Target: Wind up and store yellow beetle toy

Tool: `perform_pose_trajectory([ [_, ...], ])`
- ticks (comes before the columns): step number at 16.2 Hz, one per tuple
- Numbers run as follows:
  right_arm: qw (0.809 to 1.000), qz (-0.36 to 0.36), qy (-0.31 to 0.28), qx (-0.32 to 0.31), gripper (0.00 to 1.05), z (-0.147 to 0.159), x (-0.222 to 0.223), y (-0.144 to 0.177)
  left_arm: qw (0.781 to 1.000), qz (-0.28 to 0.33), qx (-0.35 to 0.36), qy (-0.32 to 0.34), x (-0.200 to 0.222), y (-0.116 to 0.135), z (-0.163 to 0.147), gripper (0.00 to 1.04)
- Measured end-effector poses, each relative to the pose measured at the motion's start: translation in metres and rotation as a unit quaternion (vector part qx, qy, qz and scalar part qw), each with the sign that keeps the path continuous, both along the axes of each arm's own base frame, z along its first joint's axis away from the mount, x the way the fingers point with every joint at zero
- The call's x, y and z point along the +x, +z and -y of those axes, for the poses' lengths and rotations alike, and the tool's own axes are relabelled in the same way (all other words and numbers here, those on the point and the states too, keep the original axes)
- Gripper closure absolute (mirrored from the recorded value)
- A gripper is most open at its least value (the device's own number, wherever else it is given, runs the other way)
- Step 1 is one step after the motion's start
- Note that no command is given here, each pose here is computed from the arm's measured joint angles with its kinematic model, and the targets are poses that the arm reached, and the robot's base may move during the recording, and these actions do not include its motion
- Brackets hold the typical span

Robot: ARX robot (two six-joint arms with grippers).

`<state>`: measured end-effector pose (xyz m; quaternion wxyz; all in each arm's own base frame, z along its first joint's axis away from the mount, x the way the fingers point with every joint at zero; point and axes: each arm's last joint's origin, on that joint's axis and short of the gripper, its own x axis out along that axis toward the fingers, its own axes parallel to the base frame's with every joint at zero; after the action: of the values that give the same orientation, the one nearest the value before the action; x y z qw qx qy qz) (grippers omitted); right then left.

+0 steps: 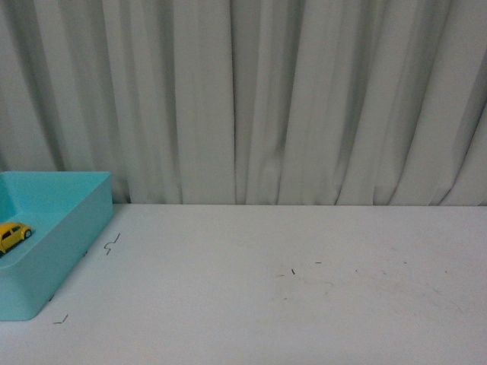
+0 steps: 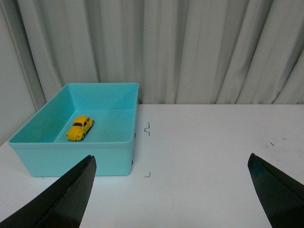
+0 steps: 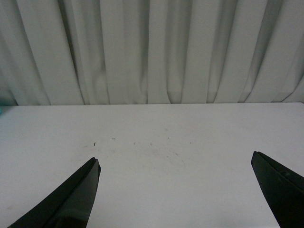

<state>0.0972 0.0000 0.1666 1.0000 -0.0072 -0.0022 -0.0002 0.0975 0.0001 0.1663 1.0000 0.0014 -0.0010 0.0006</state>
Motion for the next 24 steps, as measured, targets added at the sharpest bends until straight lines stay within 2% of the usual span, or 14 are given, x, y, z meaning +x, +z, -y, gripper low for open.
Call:
perform_pose_trajectory([
  [24,1.000,0.000,0.000,0.000,0.07,0.0000,0.0000,0.0000,1.000,0.000,0.000,0.000,0.0000,-0.0001,0.0000,0.07],
])
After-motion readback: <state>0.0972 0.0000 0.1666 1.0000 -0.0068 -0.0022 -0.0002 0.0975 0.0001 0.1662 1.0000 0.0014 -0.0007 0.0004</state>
